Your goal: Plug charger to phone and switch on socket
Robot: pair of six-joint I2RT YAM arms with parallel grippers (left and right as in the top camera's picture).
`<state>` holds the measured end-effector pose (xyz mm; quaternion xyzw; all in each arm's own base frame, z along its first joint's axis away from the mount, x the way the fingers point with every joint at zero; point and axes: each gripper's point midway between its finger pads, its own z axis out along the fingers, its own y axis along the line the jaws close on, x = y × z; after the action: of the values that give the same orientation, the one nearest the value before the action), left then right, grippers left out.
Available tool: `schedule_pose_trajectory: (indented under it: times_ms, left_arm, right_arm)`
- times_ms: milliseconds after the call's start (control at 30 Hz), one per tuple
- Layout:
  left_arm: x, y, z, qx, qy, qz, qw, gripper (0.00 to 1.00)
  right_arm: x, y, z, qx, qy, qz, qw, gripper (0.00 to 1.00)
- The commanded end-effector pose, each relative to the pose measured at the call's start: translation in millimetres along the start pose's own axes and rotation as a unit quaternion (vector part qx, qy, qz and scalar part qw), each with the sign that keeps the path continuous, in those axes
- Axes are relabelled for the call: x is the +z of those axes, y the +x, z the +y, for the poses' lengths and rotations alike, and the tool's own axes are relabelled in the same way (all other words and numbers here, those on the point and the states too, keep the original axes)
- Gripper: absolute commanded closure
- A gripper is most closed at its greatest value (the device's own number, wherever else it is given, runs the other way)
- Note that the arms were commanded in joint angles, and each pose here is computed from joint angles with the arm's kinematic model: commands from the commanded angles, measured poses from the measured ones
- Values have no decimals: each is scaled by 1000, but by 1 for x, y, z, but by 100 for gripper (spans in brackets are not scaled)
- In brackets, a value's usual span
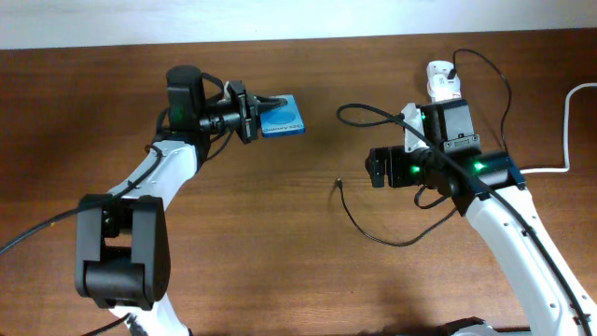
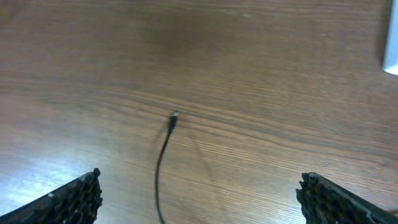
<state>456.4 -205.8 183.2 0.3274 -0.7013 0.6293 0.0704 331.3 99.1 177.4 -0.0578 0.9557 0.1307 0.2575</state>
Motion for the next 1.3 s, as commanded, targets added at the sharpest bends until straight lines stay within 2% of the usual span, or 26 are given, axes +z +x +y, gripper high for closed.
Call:
schedule_pose_trajectory:
  times_ms: [0, 100, 167, 233, 333, 400, 533, 600, 667, 833, 1000, 1100, 1200, 1267]
  left_arm:
    - [-7, -3, -5, 33, 2, -28, 999, 100]
    - [-9, -13, -7, 33, 6, -54, 998, 100]
    - [-16, -20, -9, 37, 10, -65, 997, 100]
    - [-22, -26, -7, 30, 8, -76, 997, 100]
    - [-34, -37, -4, 31, 5, -90, 995, 100]
    - [-40, -41, -5, 41, 7, -96, 995, 100]
    - [-42, -44, -6, 52, 8, -101, 994, 100]
    - [-42, -43, -6, 54, 7, -99, 994, 100]
    - [-42, -43, -6, 55, 7, -98, 994, 100]
    - [-42, -42, -6, 55, 7, -97, 994, 100]
    - [-42, -41, -6, 56, 7, -95, 994, 100]
    - [-42, -42, -6, 58, 7, -95, 994, 100]
    - [-42, -41, -6, 58, 7, -95, 994, 100]
    - [-42, -41, -6, 58, 7, -93, 994, 100]
  right_arm:
    - [5, -3, 22, -52, -16, -6, 998, 2]
    - [23, 1, 25, -91, 42, 5, 995, 1]
    - [58, 24, 33, -113, 51, 63, 990, 11]
    - [69, 34, 33, -116, 54, 86, 988, 17]
    - [71, 43, 23, -119, 77, 99, 985, 18]
    - [79, 63, 22, -124, 74, 120, 982, 19]
    - [87, 73, 46, -167, 62, 111, 978, 27]
    - [91, 78, 51, -184, 68, 106, 975, 42]
    - [95, 86, 48, -183, 70, 112, 974, 43]
    - [106, 103, 42, -183, 68, 122, 973, 56]
    - [122, 116, 40, -185, 68, 147, 969, 59]
    - [124, 115, 44, -189, 65, 142, 969, 69]
    - [126, 116, 44, -184, 65, 143, 970, 89]
    - [127, 117, 44, -176, 66, 145, 971, 96]
